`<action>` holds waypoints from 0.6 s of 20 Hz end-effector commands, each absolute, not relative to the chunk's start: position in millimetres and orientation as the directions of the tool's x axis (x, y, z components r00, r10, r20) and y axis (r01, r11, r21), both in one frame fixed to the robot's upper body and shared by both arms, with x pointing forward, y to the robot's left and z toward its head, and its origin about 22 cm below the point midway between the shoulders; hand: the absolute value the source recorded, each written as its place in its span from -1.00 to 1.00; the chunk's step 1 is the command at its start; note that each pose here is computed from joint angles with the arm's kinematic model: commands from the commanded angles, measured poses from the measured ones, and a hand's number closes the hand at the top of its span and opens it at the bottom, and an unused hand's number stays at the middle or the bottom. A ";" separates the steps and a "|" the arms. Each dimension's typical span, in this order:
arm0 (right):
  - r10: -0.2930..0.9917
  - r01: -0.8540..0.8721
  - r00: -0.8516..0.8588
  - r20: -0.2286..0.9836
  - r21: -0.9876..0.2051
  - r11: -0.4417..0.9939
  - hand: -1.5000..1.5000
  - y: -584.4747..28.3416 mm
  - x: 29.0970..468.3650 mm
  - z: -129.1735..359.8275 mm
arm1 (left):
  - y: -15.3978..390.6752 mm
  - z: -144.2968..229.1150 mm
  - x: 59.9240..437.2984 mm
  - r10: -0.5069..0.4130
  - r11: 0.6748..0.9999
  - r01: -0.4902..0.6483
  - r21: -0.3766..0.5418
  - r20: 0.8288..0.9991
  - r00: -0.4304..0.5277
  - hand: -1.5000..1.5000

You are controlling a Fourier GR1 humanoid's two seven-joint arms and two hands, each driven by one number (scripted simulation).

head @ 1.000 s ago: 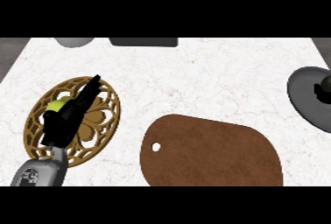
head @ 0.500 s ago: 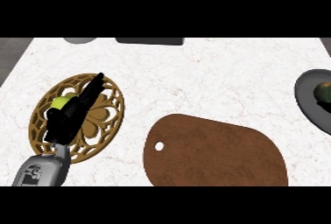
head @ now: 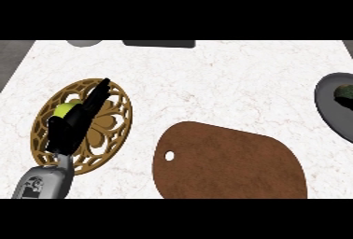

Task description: Pick the squash from the cutting board and place it in the pan

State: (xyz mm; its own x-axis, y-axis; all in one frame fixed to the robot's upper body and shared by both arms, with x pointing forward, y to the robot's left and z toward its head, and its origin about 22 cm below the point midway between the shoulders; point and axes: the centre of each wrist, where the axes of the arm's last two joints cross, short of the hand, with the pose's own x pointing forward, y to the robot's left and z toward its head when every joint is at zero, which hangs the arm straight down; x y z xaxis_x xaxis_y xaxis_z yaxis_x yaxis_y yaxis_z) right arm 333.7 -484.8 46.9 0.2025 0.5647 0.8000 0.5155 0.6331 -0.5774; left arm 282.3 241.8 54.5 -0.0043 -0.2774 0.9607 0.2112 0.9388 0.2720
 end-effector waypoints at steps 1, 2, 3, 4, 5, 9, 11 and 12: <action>0.440 0.581 0.073 0.895 -0.397 0.710 -1.00 -497.4 325.6 51.5 | 249.9 53.8 280.4 -0.283 0.939 0.201 0.278 0.959 -0.006 0.00; 0.393 0.581 0.044 0.919 -0.343 0.738 -1.00 -499.3 324.6 52.6 | 235.4 50.3 278.8 -0.258 0.943 0.218 0.250 0.966 0.005 0.00; 0.369 0.571 0.014 0.929 -0.310 0.760 -1.00 -506.2 317.3 51.4 | 256.2 62.8 286.3 -0.279 0.943 0.193 0.272 0.960 0.008 0.00; 0.343 0.552 0.008 0.939 -0.290 0.781 -1.00 -513.1 305.3 43.5 | 238.2 56.3 282.8 -0.266 0.944 0.205 0.260 0.964 0.005 0.00; 0.325 0.559 0.004 0.946 -0.272 0.784 -1.00 -523.1 305.7 60.8 | 237.4 52.2 276.4 -0.261 0.944 0.208 0.255 0.965 0.006 0.00; 0.296 0.497 -0.035 0.955 -0.240 0.834 -1.00 -543.4 265.7 38.2 | 237.8 43.2 274.2 -0.279 0.943 0.195 0.271 0.960 0.012 0.00; 0.298 0.492 -0.061 0.952 -0.231 0.839 -1.00 -556.5 248.7 39.8 | 248.9 57.0 277.0 -0.277 0.945 0.176 0.275 0.961 -0.011 0.00; 0.315 0.480 -0.101 0.944 -0.231 0.846 -1.00 -548.0 243.1 19.4 | 251.1 46.4 274.2 -0.284 0.942 0.192 0.276 0.959 0.014 0.00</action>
